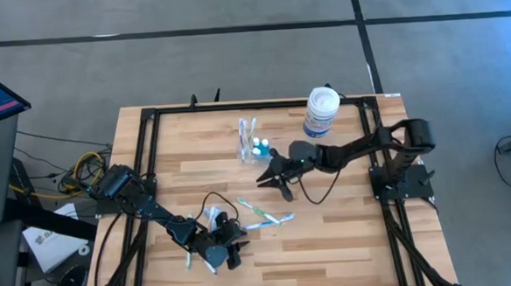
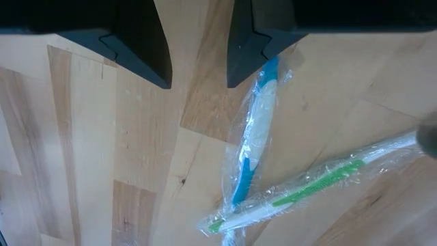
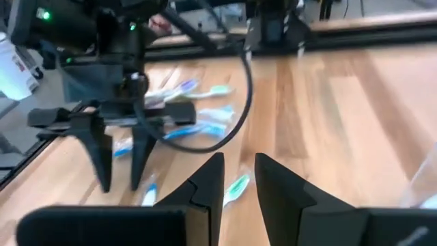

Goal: Pick & Place toothbrushing station
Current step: Put the top green toothbrush into the transparent organizer

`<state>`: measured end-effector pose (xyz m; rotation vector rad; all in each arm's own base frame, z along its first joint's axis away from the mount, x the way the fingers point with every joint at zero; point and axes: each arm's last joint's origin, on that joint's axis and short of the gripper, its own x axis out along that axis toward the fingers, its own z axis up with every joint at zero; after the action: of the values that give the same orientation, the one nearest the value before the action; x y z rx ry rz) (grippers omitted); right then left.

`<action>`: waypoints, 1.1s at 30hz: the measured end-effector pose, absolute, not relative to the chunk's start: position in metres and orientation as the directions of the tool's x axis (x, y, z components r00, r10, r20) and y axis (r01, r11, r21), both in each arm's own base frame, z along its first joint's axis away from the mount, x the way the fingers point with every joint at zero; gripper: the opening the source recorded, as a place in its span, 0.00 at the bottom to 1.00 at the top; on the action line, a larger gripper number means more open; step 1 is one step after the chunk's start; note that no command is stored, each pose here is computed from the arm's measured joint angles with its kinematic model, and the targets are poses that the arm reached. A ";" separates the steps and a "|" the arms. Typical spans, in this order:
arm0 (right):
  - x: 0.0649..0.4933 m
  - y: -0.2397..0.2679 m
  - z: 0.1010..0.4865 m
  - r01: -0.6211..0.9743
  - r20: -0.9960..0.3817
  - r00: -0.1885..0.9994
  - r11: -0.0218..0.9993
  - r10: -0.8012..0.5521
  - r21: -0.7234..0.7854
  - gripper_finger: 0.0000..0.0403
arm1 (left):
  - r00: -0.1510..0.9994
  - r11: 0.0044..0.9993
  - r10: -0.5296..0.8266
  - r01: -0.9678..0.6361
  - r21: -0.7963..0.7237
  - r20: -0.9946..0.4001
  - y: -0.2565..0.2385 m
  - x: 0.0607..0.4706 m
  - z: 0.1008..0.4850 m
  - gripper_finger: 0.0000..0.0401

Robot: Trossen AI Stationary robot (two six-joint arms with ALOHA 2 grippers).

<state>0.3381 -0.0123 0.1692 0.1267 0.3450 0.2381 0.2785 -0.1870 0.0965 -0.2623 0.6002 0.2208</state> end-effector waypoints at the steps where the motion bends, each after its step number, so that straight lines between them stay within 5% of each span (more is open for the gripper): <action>1: 0.338 -0.009 0.171 -0.210 -0.337 0.905 0.961 0.261 0.179 0.19 | 0.804 0.943 0.128 -0.279 -0.179 -0.581 -0.187 0.278 0.097 0.34; 20: 0.385 0.023 0.159 -0.079 -0.655 0.701 0.943 0.283 0.322 0.19 | 0.809 0.941 0.133 -0.285 -0.184 -0.573 -0.185 0.281 0.097 0.34; 33: 0.399 0.024 0.147 -0.028 -0.688 0.667 0.932 0.286 0.360 0.19 | 0.809 0.944 0.132 -0.279 -0.177 -0.572 -0.185 0.281 0.097 0.34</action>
<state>0.3990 0.0241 0.1468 0.3347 0.8257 0.1812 0.2810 -0.1849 0.0975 -0.2591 0.5892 0.2223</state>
